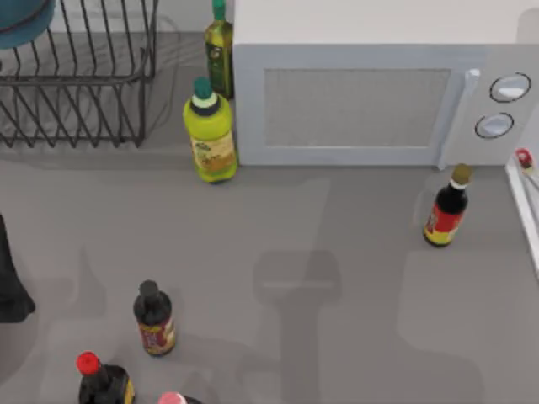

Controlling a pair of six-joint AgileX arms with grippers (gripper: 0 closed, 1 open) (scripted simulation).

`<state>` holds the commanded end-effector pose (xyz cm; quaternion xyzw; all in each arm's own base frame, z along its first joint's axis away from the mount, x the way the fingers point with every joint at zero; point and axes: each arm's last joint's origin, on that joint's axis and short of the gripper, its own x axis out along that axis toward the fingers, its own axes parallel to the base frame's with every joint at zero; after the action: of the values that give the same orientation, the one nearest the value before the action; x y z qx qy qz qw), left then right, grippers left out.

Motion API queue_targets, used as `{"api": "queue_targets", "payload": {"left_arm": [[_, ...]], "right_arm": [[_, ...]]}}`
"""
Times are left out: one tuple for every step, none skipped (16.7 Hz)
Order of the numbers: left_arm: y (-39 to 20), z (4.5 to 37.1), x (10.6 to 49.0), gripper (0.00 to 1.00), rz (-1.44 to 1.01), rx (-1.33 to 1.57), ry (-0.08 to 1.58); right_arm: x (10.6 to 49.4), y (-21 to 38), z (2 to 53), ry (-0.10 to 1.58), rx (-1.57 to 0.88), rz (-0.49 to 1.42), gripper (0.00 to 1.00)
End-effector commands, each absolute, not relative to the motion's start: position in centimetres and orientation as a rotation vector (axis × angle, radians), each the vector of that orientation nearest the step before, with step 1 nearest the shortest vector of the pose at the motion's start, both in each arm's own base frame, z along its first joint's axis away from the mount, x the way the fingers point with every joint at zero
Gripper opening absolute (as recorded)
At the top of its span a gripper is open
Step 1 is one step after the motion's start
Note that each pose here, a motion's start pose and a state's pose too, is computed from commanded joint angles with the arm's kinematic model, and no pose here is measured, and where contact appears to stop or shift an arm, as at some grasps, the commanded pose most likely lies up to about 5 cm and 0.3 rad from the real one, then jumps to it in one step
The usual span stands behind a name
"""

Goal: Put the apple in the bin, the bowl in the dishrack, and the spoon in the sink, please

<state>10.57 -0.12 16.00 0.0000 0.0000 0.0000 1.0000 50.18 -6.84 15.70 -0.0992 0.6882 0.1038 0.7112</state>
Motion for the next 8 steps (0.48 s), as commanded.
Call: {"api": "queue_targets", "payload": {"left_arm": [[-0.12,16.00,10.57,1.00,0.000,0.000,0.000],[-0.12,16.00,10.57,1.00,0.000,0.000,0.000],[-0.12,16.00,10.57,1.00,0.000,0.000,0.000],[-0.12,16.00,10.57,1.00,0.000,0.000,0.000],[-0.12,16.00,10.57,1.00,0.000,0.000,0.000],[-0.12,16.00,10.57,1.00,0.000,0.000,0.000],[-0.12,16.00,10.57,1.00,0.000,0.000,0.000],[-0.12,16.00,10.57,1.00,0.000,0.000,0.000]], "right_arm": [[50.18,-6.84,15.70,1.526,-0.220,0.230,0.83],[50.18,-6.84,15.70,1.526,-0.220,0.230,0.90],[50.18,-6.84,15.70,1.526,-0.220,0.230,0.98],[50.18,-6.84,15.70,1.526,-0.220,0.230,1.00],[50.18,-6.84,15.70,1.526,-0.220,0.230,1.00],[50.18,-6.84,15.70,1.526,-0.220,0.230,1.00],[50.18,-6.84,15.70,1.526,-0.220,0.230,1.00],[50.18,-6.84,15.70,1.526,-0.220,0.230,1.00]]}}
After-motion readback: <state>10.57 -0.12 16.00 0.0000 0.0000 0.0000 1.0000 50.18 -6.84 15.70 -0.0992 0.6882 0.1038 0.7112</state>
